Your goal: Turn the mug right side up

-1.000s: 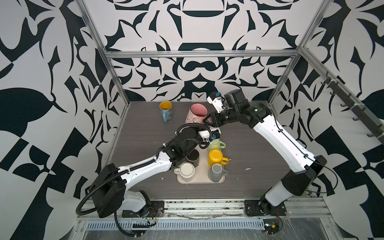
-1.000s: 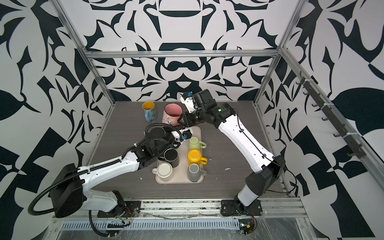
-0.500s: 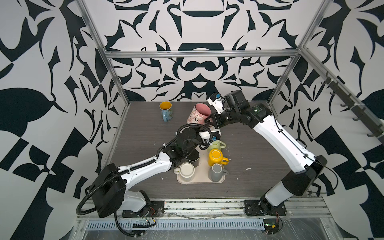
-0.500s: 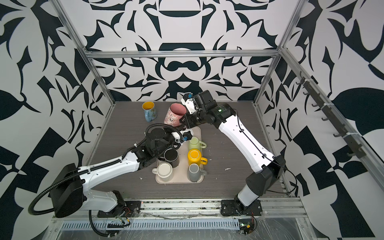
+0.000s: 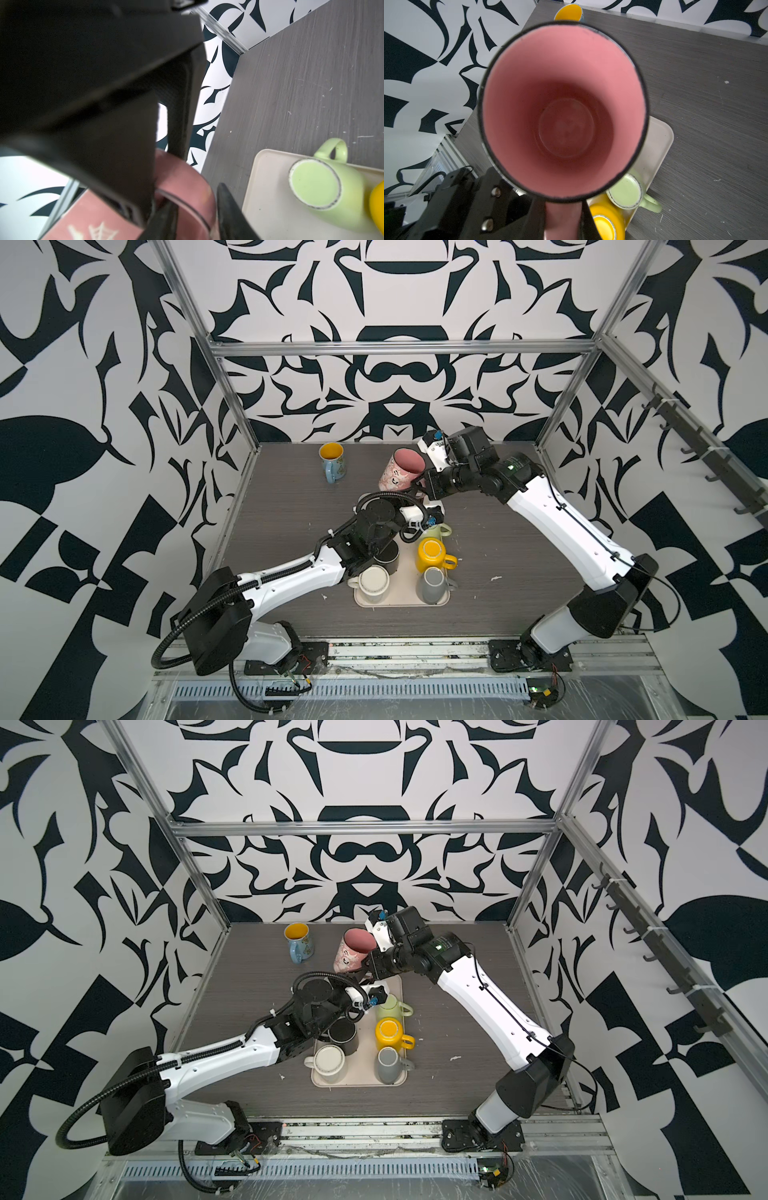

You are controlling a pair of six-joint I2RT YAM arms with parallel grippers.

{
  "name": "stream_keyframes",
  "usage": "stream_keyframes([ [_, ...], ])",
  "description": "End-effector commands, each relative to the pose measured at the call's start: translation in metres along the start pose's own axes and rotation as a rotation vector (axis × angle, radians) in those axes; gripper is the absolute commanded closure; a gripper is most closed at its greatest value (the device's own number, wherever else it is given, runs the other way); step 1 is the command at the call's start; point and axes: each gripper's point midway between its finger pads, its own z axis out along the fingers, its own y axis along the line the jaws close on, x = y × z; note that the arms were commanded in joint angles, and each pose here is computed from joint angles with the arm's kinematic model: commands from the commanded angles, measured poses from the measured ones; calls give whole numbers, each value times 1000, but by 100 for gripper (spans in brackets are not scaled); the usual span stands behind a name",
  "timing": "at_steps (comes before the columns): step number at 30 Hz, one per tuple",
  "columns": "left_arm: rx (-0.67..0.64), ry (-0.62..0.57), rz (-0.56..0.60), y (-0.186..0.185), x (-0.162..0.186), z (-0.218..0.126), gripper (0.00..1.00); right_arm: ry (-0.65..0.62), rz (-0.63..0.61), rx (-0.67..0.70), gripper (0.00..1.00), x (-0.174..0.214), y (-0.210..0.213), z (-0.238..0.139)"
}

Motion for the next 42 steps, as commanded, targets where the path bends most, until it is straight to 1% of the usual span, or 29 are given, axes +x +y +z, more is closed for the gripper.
stream_keyframes([
  [1,-212,-60,-76,61,-19,-14,56,-74,-24,9,100,-11,7,-19],
  [6,-210,-46,-76,61,-16,-16,49,-119,-16,34,100,-20,3,-22],
  [14,-229,-15,-77,65,-10,-22,41,-176,-11,88,100,-32,-6,-24],
  [17,-220,2,-72,61,-5,-23,40,-194,-9,109,100,-37,-10,-23],
  [19,-242,-8,-82,71,-8,-33,39,-205,-5,114,100,-40,-11,-22],
  [27,-276,41,-100,77,5,-51,39,-297,4,143,100,-67,-17,-18],
  [30,-296,70,-177,86,11,-60,38,-317,-1,151,100,-80,-19,-7],
  [33,-305,103,-306,97,20,-69,38,-320,0,157,100,-91,-21,10],
  [37,-322,135,-510,117,36,-85,35,-309,-10,165,100,-105,-27,44],
  [40,-307,146,-681,127,52,-96,31,-294,-25,170,100,-115,-31,71],
  [42,-298,151,-779,132,61,-103,30,-282,-35,174,100,-120,-34,91],
])
